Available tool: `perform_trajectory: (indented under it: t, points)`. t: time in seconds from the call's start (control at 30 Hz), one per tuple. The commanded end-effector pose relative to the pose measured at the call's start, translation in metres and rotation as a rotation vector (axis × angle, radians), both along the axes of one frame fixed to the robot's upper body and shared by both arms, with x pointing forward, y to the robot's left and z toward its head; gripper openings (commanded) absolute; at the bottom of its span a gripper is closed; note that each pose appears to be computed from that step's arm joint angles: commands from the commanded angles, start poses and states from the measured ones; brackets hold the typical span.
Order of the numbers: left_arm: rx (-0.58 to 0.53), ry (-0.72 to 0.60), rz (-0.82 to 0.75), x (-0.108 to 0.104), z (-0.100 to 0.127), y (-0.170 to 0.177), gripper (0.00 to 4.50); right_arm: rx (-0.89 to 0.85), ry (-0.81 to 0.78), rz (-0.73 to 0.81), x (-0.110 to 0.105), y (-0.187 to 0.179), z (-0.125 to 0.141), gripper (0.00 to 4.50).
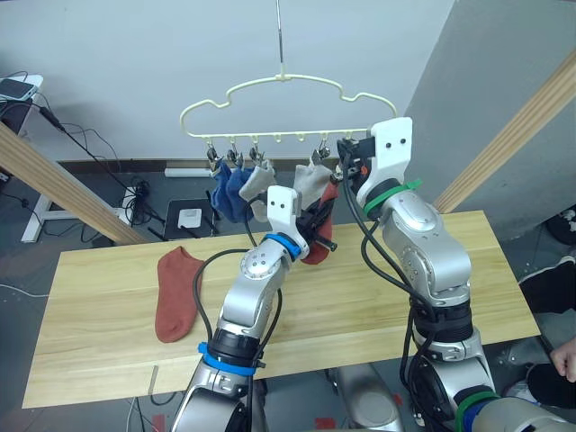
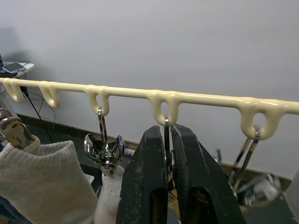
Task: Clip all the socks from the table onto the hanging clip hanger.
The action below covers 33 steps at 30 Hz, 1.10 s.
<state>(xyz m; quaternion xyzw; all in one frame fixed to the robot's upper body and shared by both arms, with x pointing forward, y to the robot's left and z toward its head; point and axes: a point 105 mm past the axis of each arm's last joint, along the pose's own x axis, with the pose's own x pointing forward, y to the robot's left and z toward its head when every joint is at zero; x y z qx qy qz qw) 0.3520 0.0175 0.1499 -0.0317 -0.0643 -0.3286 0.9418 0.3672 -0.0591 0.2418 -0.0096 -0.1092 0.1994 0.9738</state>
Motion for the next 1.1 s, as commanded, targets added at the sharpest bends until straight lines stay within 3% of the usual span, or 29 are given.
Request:
perform_trajectory:
  t: [0.03,0.97,1.1]
  points:
    - [-0.034,-0.05,-0.007,-0.005,0.015,-0.007,0.02,0.041,-0.05,0.002,-0.006,-0.002,0.017,0.0]
    - [-0.043,-0.08,0.041,0.003,0.025,-0.008,0.02,0.14,0.038,0.036,-0.007,0.004,0.014,0.0]
    - [-0.044,-0.081,0.042,0.004,0.026,-0.008,0.0,0.163,0.041,0.052,-0.009,0.006,0.015,1.17]
